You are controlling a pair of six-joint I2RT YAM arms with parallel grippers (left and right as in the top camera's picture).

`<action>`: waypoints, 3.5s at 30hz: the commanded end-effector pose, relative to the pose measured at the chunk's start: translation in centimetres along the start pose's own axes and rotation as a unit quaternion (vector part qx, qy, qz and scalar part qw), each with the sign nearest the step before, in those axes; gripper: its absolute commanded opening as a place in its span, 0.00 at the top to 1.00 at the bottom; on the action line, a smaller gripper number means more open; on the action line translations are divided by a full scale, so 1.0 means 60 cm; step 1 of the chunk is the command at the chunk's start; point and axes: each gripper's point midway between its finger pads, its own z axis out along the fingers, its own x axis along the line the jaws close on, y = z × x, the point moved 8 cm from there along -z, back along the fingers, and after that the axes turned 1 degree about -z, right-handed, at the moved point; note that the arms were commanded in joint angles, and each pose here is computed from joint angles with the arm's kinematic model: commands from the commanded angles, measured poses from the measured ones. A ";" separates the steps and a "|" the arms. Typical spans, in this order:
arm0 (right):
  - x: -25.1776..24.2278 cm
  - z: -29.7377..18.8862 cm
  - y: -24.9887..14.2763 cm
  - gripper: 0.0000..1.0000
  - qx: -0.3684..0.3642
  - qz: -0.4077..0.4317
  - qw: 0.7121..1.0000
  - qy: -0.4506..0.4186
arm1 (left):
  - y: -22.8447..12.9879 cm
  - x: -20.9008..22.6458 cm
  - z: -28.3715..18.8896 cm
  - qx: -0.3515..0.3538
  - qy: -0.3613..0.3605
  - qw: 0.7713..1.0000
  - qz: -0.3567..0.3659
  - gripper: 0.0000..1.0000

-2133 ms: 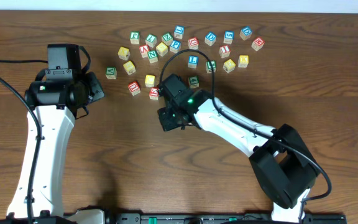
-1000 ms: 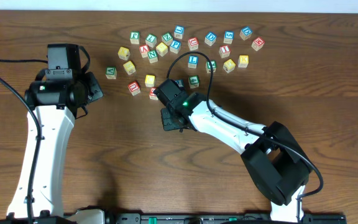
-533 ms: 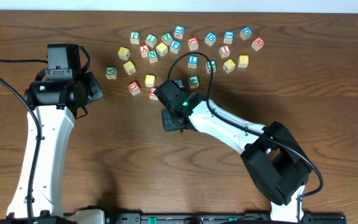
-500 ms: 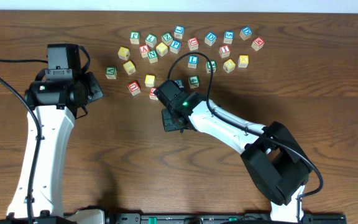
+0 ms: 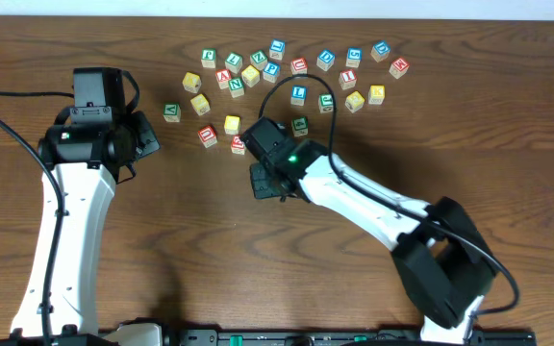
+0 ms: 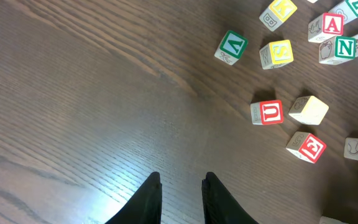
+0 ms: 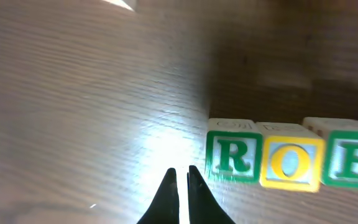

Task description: Spell out ROBOT

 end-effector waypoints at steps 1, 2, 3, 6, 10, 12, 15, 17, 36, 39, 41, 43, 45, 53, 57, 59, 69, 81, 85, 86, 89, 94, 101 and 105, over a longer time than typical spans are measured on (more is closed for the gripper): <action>-0.009 -0.047 0.026 0.98 -0.031 0.007 0.999 0.011 | 0.003 0.004 0.000 -0.004 0.009 1.000 0.004 0.78; -0.016 -0.053 0.028 0.99 -0.031 0.012 0.999 0.009 | 0.003 0.004 0.000 -0.004 0.009 1.000 0.004 0.78; -0.027 -0.058 0.031 0.99 -0.030 0.019 0.999 0.005 | 0.003 0.004 0.000 -0.004 0.009 1.000 0.004 0.77; -0.064 -0.073 0.039 0.99 -0.023 0.044 0.999 -0.012 | 0.003 0.004 0.000 -0.003 0.009 1.000 0.005 0.78; -0.122 -0.088 0.046 0.99 -0.007 0.074 0.997 -0.038 | 0.003 0.004 0.000 -0.003 0.009 1.000 0.005 0.78; -0.149 -0.090 0.048 0.97 0.002 0.078 0.996 -0.050 | 0.003 0.004 0.000 -0.003 0.009 1.000 0.005 0.78; -0.189 -0.086 0.054 0.94 0.014 0.083 0.994 -0.065 | 0.003 0.004 0.000 -0.003 0.009 1.000 0.004 0.78; -0.206 -0.081 0.056 0.95 0.019 0.087 0.994 -0.071 | 0.003 0.004 0.000 -0.004 0.009 1.000 0.004 0.77; -0.236 -0.022 0.068 0.98 0.030 0.106 0.991 -0.077 | 0.003 0.004 0.000 -0.004 0.009 1.000 0.004 0.78; -0.237 -0.009 0.066 0.99 0.039 0.107 0.991 -0.076 | 0.003 0.004 0.000 -0.004 0.009 1.000 0.004 0.78; -0.237 -0.005 0.066 0.99 0.040 0.107 0.991 -0.074 | 0.003 0.004 0.000 -0.004 0.009 1.000 0.004 0.78; -0.237 -0.003 0.067 0.99 0.040 0.107 0.991 -0.073 | 0.003 0.004 0.001 -0.004 0.009 1.000 0.004 0.78; -0.237 0.001 0.067 0.98 0.039 0.107 0.991 -0.072 | 0.003 0.004 0.001 -0.004 0.009 1.000 0.004 0.78; -0.234 0.010 0.067 0.98 0.041 0.105 0.991 -0.070 | 0.003 0.004 0.000 -0.004 0.009 1.000 0.004 0.77; -0.230 0.014 0.066 0.98 0.043 0.102 0.991 -0.070 | 0.003 0.004 0.000 -0.004 0.009 1.000 0.004 0.77; -0.228 0.015 0.067 0.98 0.039 0.100 0.992 -0.069 | 0.003 0.004 0.001 -0.004 0.009 1.000 0.004 0.77; -0.216 0.018 0.079 0.98 0.016 0.091 0.994 -0.058 | 0.003 0.004 0.001 -0.004 0.009 1.000 0.004 0.78; -0.199 0.020 0.080 0.98 0.009 0.079 0.995 -0.051 | 0.003 0.004 0.001 -0.003 0.009 1.000 0.004 0.78; -0.200 0.020 0.078 0.99 0.010 0.080 0.995 -0.052 | 0.003 0.004 0.001 -0.004 0.009 1.000 0.004 0.77; -0.200 0.021 0.077 0.99 0.012 0.080 0.995 -0.052 | 0.003 0.004 0.000 -0.004 0.009 1.000 0.004 0.78; -0.200 0.023 0.074 0.99 0.015 0.079 0.995 -0.051 | 0.003 0.004 0.001 -0.004 0.009 1.000 0.004 0.78; -0.193 0.025 0.072 0.98 0.013 0.074 0.996 -0.049 | 0.003 0.004 0.001 -0.004 0.009 1.000 0.004 0.78; -0.182 0.027 0.074 0.99 0.005 0.066 0.997 -0.044 | 0.003 0.004 0.001 -0.004 0.009 1.000 0.004 0.77; -0.183 0.033 0.073 0.99 0.006 0.067 0.997 -0.044 | 0.003 0.004 0.001 -0.004 0.009 1.000 0.004 0.78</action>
